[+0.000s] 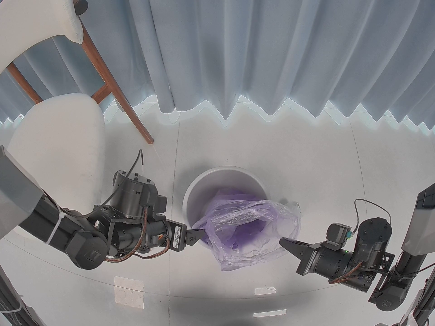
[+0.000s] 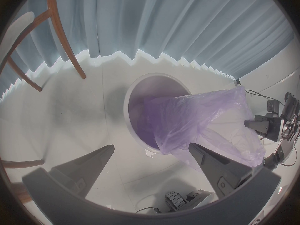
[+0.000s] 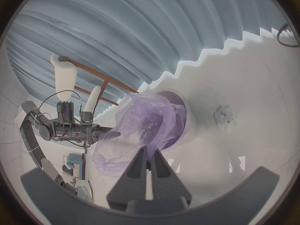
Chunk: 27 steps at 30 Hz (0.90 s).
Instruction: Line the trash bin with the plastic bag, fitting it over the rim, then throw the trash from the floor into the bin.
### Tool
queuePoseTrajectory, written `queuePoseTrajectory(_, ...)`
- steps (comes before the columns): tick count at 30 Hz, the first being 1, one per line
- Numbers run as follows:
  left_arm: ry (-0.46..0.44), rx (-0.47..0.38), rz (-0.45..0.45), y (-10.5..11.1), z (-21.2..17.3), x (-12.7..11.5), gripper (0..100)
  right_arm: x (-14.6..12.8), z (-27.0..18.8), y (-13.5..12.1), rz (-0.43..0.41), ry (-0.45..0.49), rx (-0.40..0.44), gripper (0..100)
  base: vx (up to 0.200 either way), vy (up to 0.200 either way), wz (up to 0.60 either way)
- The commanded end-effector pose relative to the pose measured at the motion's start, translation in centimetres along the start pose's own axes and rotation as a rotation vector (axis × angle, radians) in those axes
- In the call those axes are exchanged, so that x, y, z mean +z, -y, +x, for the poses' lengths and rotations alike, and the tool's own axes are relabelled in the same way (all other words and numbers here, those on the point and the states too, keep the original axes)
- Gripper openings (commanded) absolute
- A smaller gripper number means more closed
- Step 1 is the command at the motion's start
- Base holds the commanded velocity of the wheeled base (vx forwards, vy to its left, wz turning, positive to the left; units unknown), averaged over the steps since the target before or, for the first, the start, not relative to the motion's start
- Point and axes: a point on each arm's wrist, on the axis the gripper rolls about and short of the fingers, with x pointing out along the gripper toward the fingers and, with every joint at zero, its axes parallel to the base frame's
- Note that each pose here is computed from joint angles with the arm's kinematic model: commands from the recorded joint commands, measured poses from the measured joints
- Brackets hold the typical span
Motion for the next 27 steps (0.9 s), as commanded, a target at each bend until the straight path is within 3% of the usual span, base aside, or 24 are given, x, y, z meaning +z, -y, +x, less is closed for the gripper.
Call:
queuePoseTrajectory(1, -0.018, 0.01, -0.003, -0.2, 0.8, -0.3, 100, 0.0, 0.0, -0.1, -0.001, 0.008, 0.007, 0, 0.0, 0.0, 0.0)
queuePoseTrajectory(12, 0.022, 0.025, -0.011, 0.0, 3.4, 1.5, 100, -0.5, -0.6, -0.3, -0.006, -0.018, 0.003, 0, 0.0, 0.0, 0.0)
queuePoseTrajectory(18, 0.003, 0.023, -0.009, 0.0, 3.9, 1.0, 100, -0.6, -0.6, -0.4, -0.006, -0.02, 0.008, 0, 0.0, 0.0, 0.0)
queuePoseTrajectory(19, 0.003, 0.023, -0.01, 0.0, 3.9, 1.1, 0, -0.6, -0.6, -0.4, -0.006, -0.019, 0.007, 0, 0.0, 0.0, 0.0)
queuePoseTrajectory(27, 0.071, 0.039, -0.035, -1.2, 3.6, 2.7, 0, -0.2, -0.3, -0.5, -0.006, 0.001, 0.016, 0, 0.0, 0.0, 0.0)
